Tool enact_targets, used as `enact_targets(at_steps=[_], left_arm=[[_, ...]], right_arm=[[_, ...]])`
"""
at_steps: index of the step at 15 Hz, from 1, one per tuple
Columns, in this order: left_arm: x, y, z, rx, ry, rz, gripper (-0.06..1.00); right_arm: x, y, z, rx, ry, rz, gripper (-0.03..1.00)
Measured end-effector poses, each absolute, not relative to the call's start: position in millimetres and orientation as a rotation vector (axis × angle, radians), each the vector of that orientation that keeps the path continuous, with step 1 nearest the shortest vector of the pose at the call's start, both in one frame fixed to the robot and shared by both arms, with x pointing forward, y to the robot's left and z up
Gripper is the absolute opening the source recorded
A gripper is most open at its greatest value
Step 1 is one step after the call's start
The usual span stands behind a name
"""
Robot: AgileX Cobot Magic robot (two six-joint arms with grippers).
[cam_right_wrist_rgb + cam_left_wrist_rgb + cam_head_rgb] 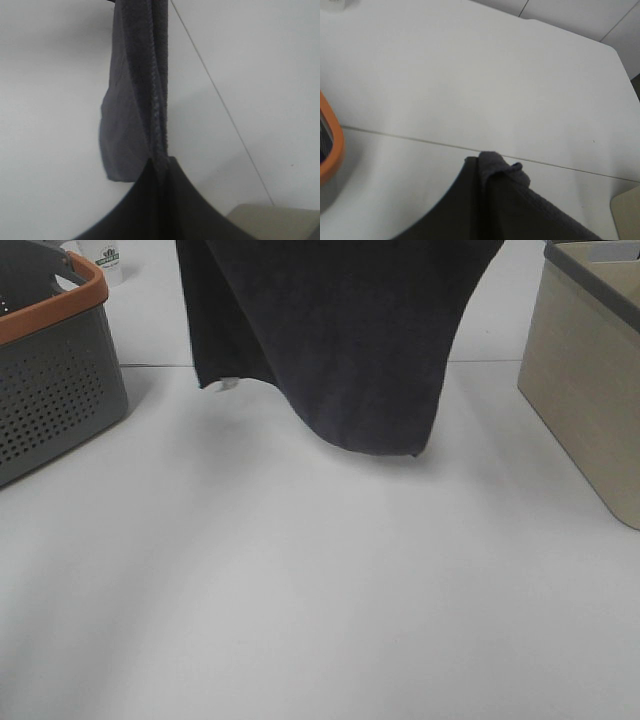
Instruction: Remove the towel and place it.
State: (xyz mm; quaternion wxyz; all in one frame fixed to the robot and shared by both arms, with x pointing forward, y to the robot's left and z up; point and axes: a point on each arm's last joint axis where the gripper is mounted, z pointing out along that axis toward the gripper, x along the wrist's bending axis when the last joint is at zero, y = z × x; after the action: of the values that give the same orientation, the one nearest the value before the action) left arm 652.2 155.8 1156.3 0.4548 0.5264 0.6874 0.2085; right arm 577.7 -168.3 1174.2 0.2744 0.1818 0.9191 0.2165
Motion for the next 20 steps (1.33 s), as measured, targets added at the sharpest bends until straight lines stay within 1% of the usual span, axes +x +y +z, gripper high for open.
enact_targets(at_steps=[1,2,3,5,8,11,14,15,17,20], left_arm=[[653,155,1148,1.259,1.727,0.485,0.0],[654,153,1131,1.187,1.77,0.424,0.0],[655,147,1112,1.026,1.779,0.311,0.0],[657,146,1102,0.943,1.723,0.259,0.0],[663,148,1103,0.9,1.621,0.247,0.0],[678,156,1103,0.843,1.466,0.246,0.0],[700,173,1081,0.765,1.405,0.237,0.0],[715,174,1064,0.744,1.358,0.237,0.0],[734,171,1048,0.75,1.344,0.247,0.0],[746,166,1039,0.825,1.299,0.288,0.0]], right_arm=[[578,-171,1177,0.45,2.456,0.53,0.02],[579,-172,1177,0.437,2.45,0.505,0.02],[587,-175,1174,0.379,2.424,0.411,0.02],[599,-176,1173,0.324,2.336,0.373,0.02],[618,-174,1169,0.319,2.217,0.349,0.02],[647,-168,1146,0.371,2.125,0.363,0.02],[674,-156,1118,0.349,2.067,0.424,0.02],[685,-151,1107,0.325,2.03,0.458,0.02],[702,-153,1095,0.335,1.997,0.491,0.02],[716,-169,1096,0.482,1.948,0.598,0.02]])
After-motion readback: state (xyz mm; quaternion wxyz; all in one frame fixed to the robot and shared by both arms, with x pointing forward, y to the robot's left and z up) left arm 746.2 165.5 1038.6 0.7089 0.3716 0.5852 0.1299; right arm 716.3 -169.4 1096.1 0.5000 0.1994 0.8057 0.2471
